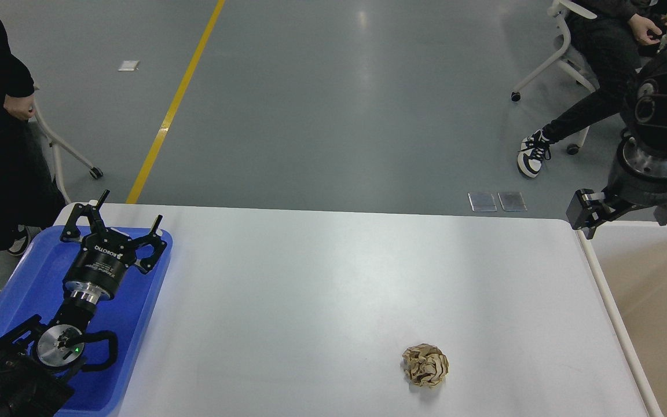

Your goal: Tidy desktop

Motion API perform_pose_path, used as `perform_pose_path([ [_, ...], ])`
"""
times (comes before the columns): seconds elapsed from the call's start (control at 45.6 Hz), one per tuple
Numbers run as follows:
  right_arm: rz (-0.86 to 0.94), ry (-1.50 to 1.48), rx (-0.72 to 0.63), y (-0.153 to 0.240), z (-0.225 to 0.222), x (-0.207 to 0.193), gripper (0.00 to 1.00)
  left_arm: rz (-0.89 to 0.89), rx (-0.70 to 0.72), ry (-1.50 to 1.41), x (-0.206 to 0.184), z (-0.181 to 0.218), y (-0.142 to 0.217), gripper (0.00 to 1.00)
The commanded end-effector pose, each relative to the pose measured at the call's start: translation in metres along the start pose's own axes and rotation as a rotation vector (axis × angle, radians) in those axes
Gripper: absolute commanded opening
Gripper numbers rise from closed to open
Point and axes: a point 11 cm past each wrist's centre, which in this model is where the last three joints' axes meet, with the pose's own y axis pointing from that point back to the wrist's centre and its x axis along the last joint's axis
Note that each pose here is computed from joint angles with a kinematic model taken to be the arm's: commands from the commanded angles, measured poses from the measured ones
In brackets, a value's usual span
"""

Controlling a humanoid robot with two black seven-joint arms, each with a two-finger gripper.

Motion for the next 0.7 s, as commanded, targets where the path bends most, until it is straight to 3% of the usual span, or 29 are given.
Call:
perform_pose_path([
  [0.0,-0.006,0.001,0.001,-0.0023,-0.0006,-0.0012,1.00,0.000,0.002,-0.002,0.0001,0.0001,0.0001,0.99],
  [0.68,0.000,0.001,0.006,-0.0004,-0.0016,0.0000,1.00,0.000,0.001,-0.001,0.0001,0.0002,0.0001,0.99],
])
